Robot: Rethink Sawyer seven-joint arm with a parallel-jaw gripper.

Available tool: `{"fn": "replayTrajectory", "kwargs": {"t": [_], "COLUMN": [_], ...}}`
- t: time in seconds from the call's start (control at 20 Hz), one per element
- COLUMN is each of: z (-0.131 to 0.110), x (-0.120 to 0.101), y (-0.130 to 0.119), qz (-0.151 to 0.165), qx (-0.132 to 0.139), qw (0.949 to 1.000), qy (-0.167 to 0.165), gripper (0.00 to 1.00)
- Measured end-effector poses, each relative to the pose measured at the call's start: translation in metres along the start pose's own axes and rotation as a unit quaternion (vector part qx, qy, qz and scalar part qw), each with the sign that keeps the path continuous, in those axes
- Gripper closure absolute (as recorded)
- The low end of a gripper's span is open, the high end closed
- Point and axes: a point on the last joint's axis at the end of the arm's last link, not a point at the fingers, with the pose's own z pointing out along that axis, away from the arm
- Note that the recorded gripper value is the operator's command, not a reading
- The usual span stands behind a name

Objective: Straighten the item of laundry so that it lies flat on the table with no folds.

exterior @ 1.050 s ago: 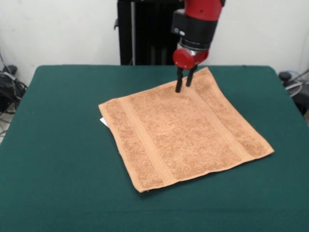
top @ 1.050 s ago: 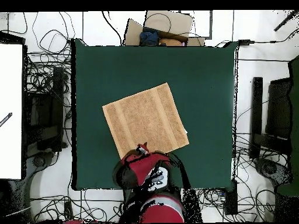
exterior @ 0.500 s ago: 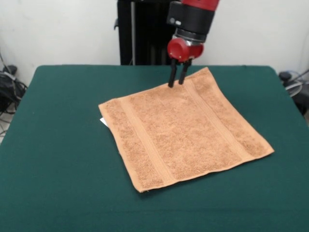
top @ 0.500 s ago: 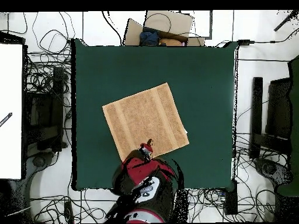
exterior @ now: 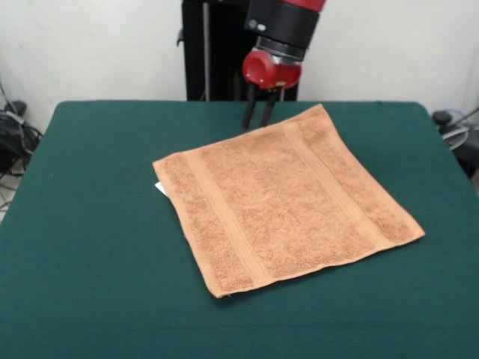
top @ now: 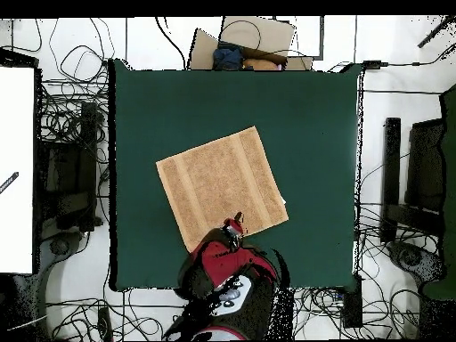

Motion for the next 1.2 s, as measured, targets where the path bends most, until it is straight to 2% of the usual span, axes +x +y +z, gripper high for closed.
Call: {"fn": "replayTrajectory", "kwargs": {"t": [0.15,0.35,0.45,0.5,0.55,0.6,0.65,0.75,0.9,1.05,1.2], "z": [0.001,0.008,0.014,0.018,0.02,0.023,0.024,0.025,0.023,0.02,0.017], "x": [0.005,0.013,0.02,0.026,0.03,0.036,0.039,0.047,0.044,0.038,0.022], "y": [-0.007,-0.031,-0.046,-0.057,-0.065,-0.075,-0.079,-0.098,-0.108,-0.114,-0.123], "qz": [0.011,0.08,0.123,0.157,0.178,0.207,0.219,0.271,0.287,0.293,0.296], "qx": [0.0,-0.028,-0.051,-0.071,-0.084,-0.105,-0.114,-0.161,-0.179,-0.185,-0.186], "qw": [0.9999,0.9964,0.9911,0.9851,0.9804,0.9725,0.9686,0.9481,0.9399,0.9372,0.9365], "qy": [0.001,-0.006,-0.001,0.006,0.012,0.022,0.026,0.045,0.048,0.042,0.025], "gripper": [0.0,0.0,0.0,0.0,0.0,0.0,0.0,0.0,0.0,0.0,0.0]}}
